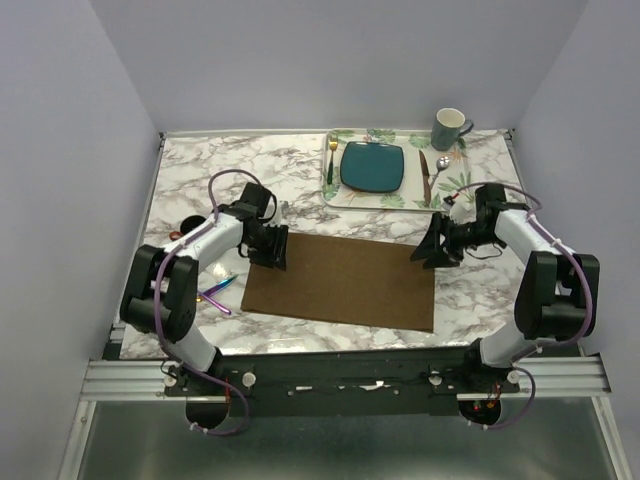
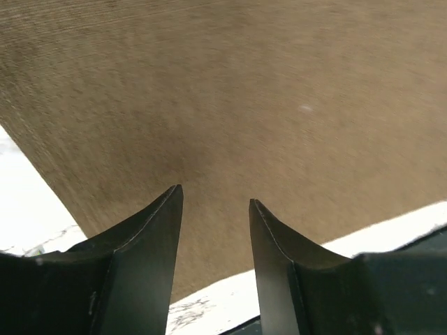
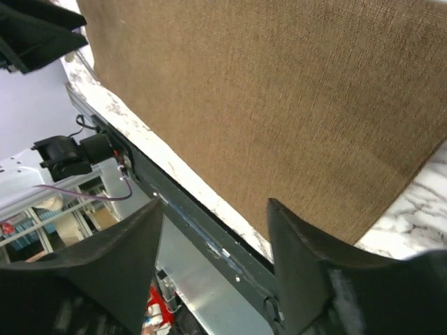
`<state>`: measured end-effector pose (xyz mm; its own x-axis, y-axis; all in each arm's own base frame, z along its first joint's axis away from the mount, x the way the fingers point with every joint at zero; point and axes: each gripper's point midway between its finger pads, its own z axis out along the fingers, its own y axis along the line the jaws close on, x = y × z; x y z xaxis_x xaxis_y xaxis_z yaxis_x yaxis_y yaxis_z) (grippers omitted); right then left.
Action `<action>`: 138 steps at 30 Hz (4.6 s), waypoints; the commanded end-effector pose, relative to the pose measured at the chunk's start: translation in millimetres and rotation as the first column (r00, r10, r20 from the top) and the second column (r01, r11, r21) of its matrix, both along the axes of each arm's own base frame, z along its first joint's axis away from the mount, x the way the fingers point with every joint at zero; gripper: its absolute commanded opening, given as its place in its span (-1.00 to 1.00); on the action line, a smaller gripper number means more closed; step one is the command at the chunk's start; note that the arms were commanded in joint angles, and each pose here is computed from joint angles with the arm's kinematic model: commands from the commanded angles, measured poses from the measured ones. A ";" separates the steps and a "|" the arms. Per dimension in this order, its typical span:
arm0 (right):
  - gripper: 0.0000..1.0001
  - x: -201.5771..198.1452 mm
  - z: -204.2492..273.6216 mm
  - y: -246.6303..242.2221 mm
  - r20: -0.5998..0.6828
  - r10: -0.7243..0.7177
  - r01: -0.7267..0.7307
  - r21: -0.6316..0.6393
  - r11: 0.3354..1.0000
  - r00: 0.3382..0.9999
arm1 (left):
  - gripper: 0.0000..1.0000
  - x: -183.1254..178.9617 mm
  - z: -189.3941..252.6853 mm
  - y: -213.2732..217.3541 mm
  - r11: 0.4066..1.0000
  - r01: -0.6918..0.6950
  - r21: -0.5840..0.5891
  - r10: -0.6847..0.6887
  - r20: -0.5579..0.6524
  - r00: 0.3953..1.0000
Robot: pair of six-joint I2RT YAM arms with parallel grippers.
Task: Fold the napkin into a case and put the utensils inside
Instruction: Pick up the rectangle-folded napkin at the center of the board, then fold the rectangle-folded napkin at the center of the board.
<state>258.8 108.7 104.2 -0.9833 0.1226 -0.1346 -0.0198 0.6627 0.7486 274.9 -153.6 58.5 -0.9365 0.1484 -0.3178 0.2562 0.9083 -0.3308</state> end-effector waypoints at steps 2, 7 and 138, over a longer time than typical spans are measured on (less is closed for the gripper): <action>0.32 18.8 -25.6 -4.1 -0.012 -0.013 0.012 -0.070 0.997 1.000 | 0.04 37.5 -23.3 8.0 0.993 -0.064 0.101 0.063 0.007 0.998; 0.26 39.8 -36.9 -10.2 -0.032 -0.028 0.025 -0.106 0.994 0.999 | 0.04 65.2 -31.5 3.6 0.989 -0.085 0.123 0.084 0.013 0.996; -0.18 -0.1 -70.9 39.1 -0.095 0.340 -0.353 -0.276 0.894 0.936 | -0.33 22.3 -39.7 -59.1 0.812 0.557 0.177 -0.558 -0.046 0.828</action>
